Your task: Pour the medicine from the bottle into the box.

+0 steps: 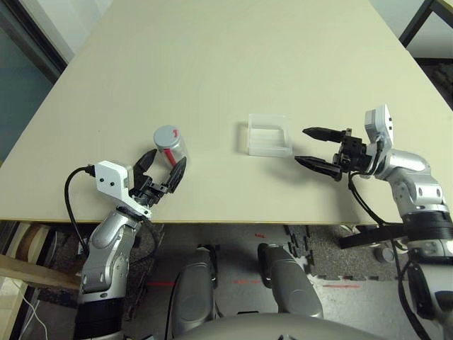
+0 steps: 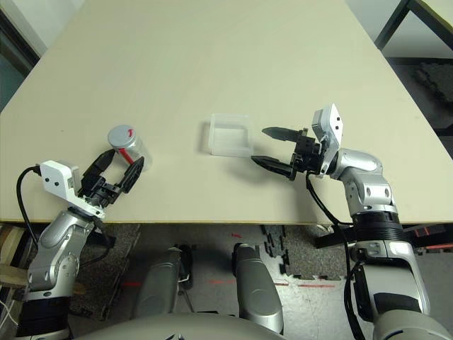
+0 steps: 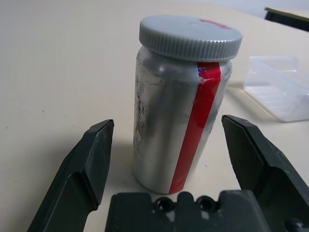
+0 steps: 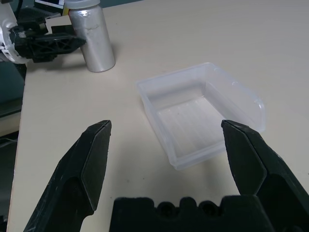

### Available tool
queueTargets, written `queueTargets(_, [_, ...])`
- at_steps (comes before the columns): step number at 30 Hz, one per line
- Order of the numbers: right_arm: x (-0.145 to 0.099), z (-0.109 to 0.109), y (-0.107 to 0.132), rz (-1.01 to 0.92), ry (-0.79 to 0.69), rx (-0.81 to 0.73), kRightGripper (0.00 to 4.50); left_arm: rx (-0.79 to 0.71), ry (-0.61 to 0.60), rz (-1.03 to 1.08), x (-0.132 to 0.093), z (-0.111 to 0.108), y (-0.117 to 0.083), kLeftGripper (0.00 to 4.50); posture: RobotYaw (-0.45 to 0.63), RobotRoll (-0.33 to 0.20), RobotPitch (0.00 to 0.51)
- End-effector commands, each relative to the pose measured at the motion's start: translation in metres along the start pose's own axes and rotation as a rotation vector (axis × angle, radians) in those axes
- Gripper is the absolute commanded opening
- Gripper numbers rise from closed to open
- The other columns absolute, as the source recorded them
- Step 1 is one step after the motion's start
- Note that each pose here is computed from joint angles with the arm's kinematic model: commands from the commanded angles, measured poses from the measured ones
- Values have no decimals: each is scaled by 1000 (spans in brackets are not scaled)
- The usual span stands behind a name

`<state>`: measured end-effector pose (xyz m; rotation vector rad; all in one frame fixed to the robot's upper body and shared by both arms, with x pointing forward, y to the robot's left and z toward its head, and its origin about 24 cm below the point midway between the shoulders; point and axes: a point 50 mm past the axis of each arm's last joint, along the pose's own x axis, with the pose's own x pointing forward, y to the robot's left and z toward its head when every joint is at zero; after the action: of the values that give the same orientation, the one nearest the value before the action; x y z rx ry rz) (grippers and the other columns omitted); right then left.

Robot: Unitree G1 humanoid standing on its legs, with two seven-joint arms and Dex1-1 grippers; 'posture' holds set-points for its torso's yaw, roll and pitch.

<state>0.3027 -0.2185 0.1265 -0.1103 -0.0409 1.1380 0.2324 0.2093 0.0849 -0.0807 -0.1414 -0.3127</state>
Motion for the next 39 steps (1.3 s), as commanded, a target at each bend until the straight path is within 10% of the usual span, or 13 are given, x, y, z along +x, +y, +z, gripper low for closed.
queueTargets(1, [1,0,2,5,3,-13,4500,38,-15,33,4,2,-4,4481,-82,0,195])
queueTargets(39, [2,-3,7,3,1,-12,4500,79,-29,122,50,-7,-14,4481,-107,0,194])
